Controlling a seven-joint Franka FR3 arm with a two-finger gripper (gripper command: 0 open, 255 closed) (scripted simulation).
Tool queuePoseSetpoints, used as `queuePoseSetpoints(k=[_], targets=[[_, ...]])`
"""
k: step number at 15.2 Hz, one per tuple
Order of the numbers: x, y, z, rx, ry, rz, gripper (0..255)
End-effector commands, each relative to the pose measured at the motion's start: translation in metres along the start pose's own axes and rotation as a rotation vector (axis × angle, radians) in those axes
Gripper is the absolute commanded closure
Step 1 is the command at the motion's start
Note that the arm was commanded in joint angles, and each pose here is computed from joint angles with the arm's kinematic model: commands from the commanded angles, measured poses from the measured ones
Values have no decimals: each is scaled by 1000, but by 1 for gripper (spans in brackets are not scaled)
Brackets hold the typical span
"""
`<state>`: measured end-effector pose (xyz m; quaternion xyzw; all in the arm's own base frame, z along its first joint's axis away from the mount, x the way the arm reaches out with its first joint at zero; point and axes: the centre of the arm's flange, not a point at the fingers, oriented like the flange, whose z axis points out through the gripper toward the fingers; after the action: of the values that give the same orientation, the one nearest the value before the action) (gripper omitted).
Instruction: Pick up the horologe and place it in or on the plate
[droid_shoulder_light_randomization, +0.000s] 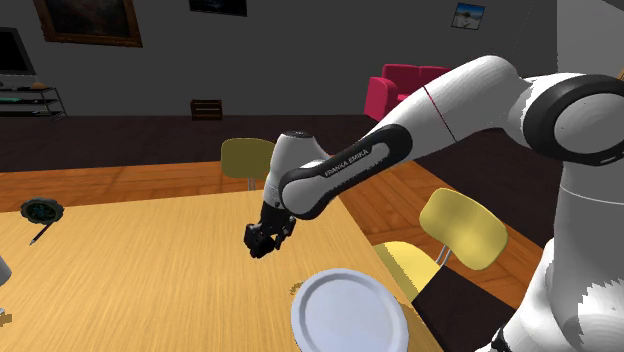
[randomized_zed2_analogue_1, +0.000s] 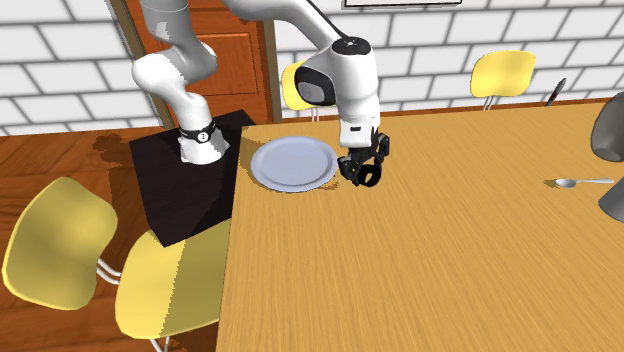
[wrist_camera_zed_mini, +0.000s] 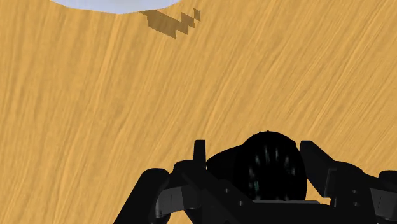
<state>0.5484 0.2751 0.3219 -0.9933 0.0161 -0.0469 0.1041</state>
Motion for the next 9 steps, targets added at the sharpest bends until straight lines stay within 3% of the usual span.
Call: queuePoseSetpoints(k=[1,9], targets=[[1,-3,-10,0,0,0,255],[-85,27,-28,0,0,0,255]])
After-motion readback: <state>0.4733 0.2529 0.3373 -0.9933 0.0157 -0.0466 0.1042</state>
